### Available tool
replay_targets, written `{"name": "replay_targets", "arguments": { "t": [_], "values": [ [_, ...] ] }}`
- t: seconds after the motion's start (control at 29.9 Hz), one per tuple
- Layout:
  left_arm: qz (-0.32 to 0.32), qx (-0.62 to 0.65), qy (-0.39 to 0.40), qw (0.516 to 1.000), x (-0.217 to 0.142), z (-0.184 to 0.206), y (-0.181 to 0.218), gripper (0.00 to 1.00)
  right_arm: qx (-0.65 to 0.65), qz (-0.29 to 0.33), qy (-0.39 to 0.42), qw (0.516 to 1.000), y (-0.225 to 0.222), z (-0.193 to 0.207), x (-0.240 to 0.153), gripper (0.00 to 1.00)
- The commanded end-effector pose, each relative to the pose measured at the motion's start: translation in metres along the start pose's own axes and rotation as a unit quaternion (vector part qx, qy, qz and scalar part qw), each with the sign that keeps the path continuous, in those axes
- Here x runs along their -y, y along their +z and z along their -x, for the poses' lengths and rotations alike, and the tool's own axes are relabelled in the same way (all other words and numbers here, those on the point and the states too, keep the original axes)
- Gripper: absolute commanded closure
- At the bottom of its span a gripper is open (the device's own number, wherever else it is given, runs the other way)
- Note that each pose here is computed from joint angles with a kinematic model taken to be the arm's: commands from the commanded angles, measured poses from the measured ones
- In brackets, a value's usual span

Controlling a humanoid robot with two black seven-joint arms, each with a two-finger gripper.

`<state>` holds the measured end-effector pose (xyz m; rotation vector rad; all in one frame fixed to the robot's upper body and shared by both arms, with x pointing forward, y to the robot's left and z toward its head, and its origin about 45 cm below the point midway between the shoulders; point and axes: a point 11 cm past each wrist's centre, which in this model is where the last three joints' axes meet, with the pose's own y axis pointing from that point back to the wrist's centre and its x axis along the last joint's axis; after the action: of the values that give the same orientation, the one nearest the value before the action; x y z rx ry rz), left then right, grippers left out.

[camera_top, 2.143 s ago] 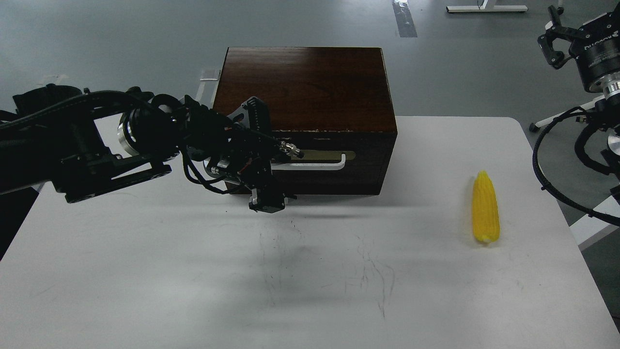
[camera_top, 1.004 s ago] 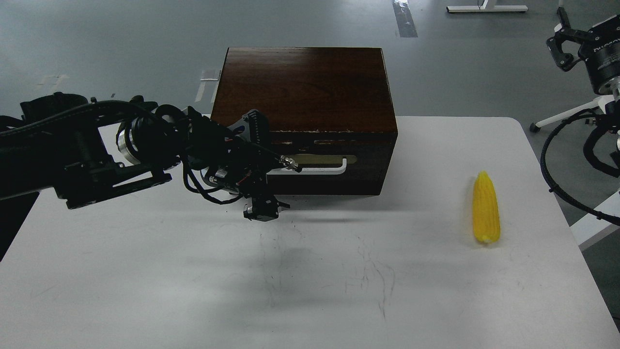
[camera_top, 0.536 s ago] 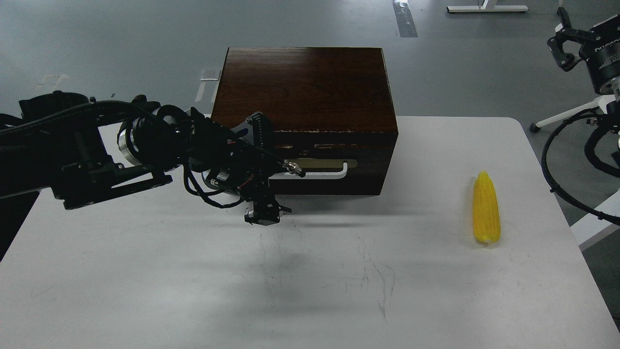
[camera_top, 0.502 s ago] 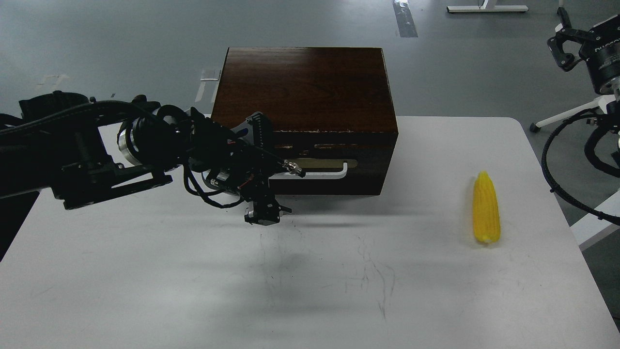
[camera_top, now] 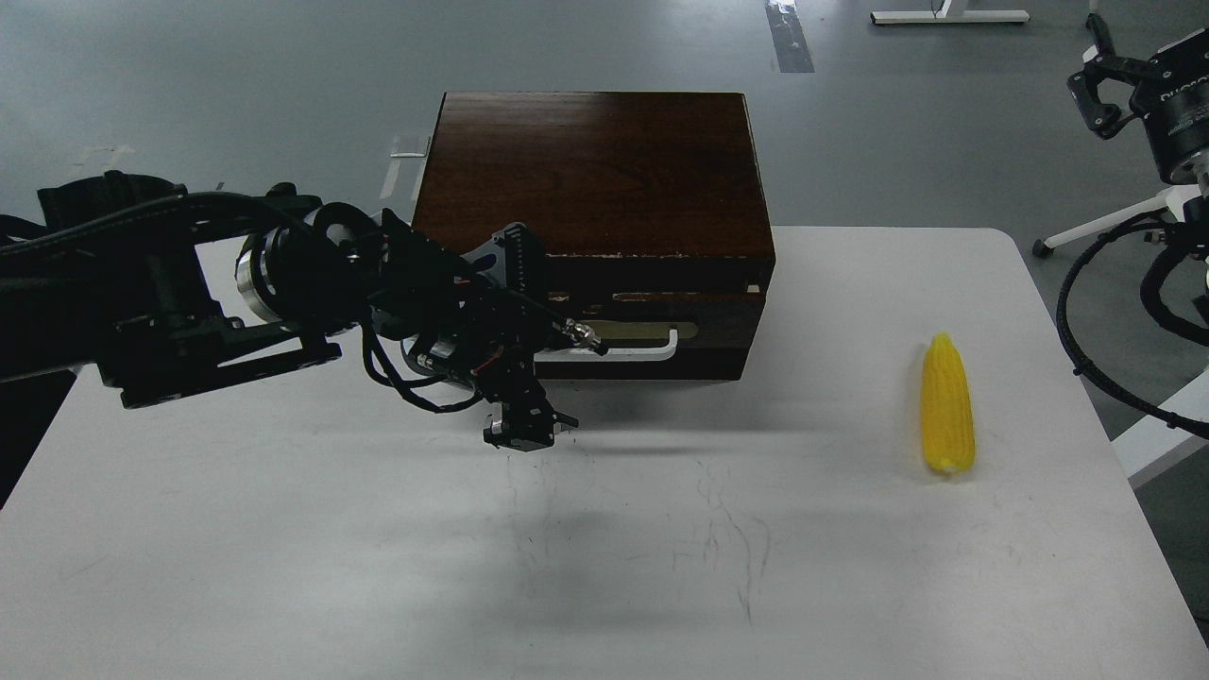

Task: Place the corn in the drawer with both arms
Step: 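Pull the drawer toward the robot with the left gripper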

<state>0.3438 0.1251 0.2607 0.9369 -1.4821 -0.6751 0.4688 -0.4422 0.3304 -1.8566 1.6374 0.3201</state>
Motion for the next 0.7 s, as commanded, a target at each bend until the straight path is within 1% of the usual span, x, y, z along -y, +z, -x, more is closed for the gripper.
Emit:
{"name": "replay_targets", "arguments": {
  "t": [0.0,0.6,0.67],
  "values": [
    [0.001,0.002,0.001,1.0,0.0,-0.001,0.001,0.18,-0.001,0.001,0.001,1.0,0.001,-0.001,-0.001,0.0],
    [0.03,0.002,0.023,0.999,0.0,-0.017,0.017,0.17,-0.001,0.002,0.001,1.0,0.002,-0.001,-0.001,0.0],
    [0.033,-0.001,0.028,0.999,-0.002,-0.02,0.017,0.14,-0.002,0.002,0.002,1.0,0.001,-0.001,-0.001,0.0]
  ]
}}
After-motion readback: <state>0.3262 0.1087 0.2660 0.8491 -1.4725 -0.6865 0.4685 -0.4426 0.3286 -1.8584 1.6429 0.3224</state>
